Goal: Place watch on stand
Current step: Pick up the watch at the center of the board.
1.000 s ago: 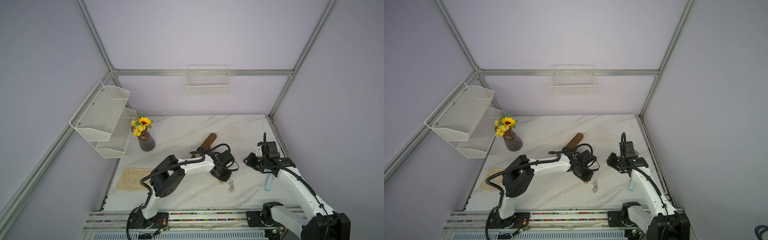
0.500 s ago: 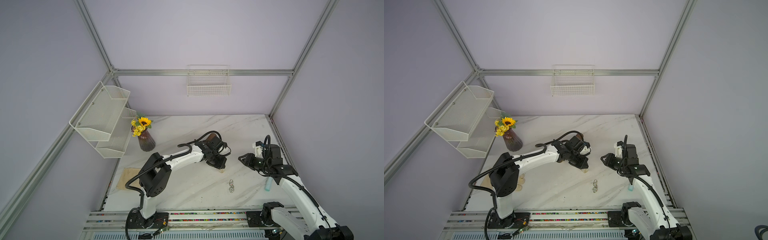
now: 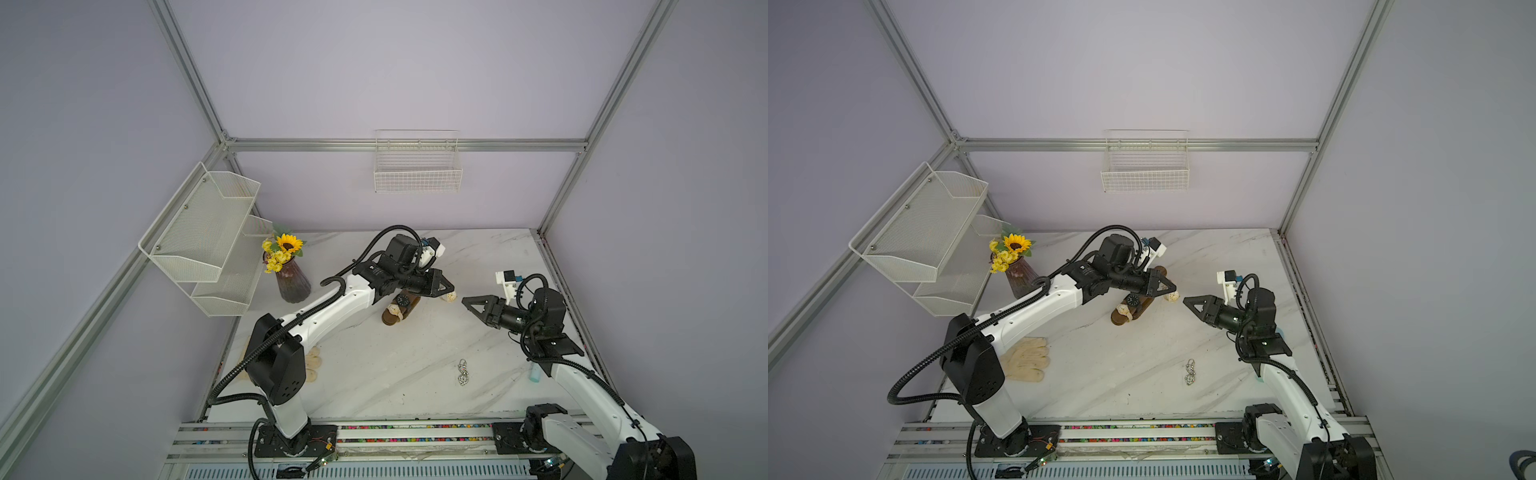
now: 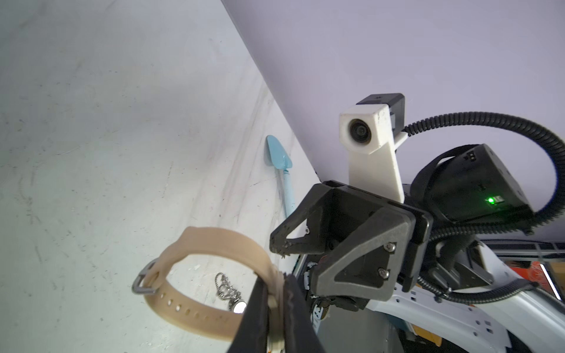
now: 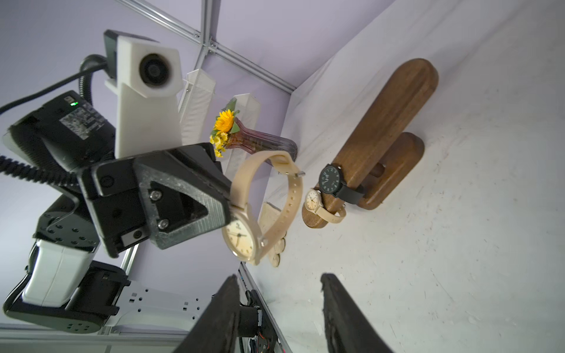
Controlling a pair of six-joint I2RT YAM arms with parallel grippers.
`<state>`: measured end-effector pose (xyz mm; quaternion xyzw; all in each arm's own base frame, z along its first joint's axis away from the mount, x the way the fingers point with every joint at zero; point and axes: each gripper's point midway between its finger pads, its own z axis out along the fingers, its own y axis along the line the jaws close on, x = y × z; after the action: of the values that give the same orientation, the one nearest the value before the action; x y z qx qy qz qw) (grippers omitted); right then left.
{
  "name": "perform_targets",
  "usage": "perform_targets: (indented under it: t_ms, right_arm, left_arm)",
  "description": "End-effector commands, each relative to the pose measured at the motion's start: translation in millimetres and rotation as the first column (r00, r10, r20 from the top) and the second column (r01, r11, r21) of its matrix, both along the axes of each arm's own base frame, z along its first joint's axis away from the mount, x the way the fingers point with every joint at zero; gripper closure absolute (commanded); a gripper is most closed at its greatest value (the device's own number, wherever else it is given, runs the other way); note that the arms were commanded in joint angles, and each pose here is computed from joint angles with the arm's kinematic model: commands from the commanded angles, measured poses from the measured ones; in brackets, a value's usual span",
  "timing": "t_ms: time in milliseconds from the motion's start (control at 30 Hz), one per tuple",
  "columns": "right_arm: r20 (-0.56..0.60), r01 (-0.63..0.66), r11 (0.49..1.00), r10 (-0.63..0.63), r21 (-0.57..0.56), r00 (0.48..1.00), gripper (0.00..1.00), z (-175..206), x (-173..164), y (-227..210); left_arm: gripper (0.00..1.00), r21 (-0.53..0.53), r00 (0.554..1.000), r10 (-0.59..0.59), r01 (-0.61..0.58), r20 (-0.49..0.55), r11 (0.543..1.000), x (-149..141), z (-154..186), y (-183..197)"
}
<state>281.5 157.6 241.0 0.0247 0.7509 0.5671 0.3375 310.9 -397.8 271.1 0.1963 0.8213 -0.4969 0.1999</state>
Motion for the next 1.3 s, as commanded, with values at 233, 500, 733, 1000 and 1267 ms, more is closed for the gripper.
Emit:
perform_targets:
  t_ms: [233, 500, 733, 1000, 1267]
  right_arm:
    - [0.192, -0.12, 0.99, 0.104, 0.077, 0.976, 0.5, 46, 3, 15]
    - [0.24, -0.174, 0.983, 0.155, 0.06, 0.958, 0.55, 54, -2, 24]
    - [0.248, -0.182, 0.981, 0.16, 0.067, 0.956, 0.65, 57, 0, 25]
    - [0.259, -0.192, 0.979, 0.167, 0.073, 0.951, 0.73, 61, -3, 26]
    - [0.266, -0.211, 0.974, 0.183, 0.078, 0.946, 0.82, 66, -6, 27]
  left_arm:
    - [0.89, -0.152, 0.999, -0.04, 0.044, 0.029, 0.987, -10, 47, -3]
    - [0.87, -0.199, 0.997, -0.071, 0.072, 0.013, 0.977, -9, 53, -8]
    - [0.87, -0.22, 0.997, -0.08, 0.079, 0.005, 0.972, -10, 54, -8]
    - [0.84, -0.253, 0.996, -0.084, 0.082, 0.001, 0.964, -10, 56, -5]
    - [0.84, -0.289, 0.996, -0.087, 0.081, -0.01, 0.954, -8, 59, -4]
